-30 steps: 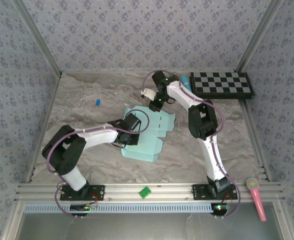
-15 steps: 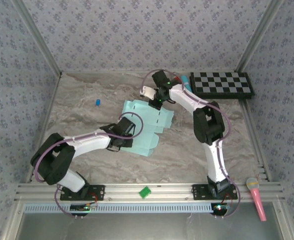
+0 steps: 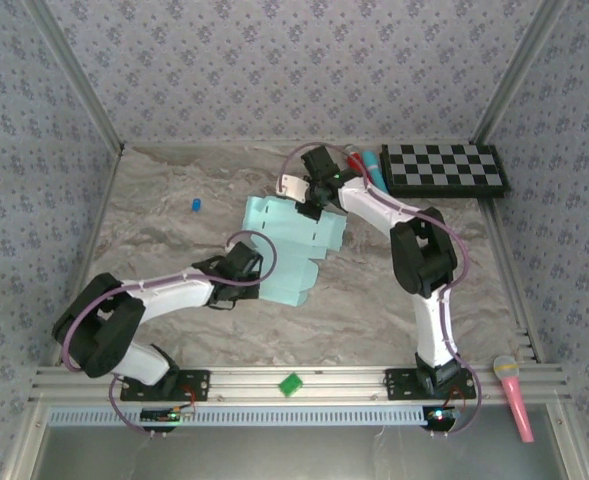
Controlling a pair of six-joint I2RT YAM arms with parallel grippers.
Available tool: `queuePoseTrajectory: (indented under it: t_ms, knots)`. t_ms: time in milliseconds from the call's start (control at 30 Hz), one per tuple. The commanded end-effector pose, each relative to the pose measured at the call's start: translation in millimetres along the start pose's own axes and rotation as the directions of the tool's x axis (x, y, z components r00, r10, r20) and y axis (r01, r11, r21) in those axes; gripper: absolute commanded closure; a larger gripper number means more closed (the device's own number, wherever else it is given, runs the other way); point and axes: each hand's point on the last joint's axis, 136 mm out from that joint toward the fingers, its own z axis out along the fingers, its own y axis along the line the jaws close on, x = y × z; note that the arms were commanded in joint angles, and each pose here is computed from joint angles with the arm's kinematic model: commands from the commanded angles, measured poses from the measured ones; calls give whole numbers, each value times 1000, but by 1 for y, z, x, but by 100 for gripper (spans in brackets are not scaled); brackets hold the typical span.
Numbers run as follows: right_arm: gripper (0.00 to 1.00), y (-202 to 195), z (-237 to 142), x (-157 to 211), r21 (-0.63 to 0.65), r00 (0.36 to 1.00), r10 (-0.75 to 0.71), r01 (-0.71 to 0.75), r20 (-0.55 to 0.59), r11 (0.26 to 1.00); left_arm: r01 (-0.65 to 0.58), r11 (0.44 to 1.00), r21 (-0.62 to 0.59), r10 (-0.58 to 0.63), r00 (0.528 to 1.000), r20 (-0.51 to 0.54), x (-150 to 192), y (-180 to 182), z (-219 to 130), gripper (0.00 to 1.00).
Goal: Fold the paper box
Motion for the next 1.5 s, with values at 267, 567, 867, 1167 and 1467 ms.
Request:
queuePoseTrajectory:
  t_ms: [267,567,867,1167,1467]
  knots:
    - [100,-12,-25,-22,236,990,-142,132,26,963,88,995,53,-90,995,47,-6,-1,13,100]
    - [100,2,-33,-32,315,978,-207,186,37,931,115,989,94,-123,988,88,-19,-11,20,100]
    - [100,18,-33,-34,380,966,-255,218,50,899,136,981,135,-152,981,121,-31,-20,26,100]
    - [100,38,-25,-29,372,961,-271,234,51,898,128,979,156,-149,980,130,-37,-27,31,100]
    - [100,43,-14,-19,376,957,-289,258,28,890,122,976,181,-147,980,133,-36,-31,29,100]
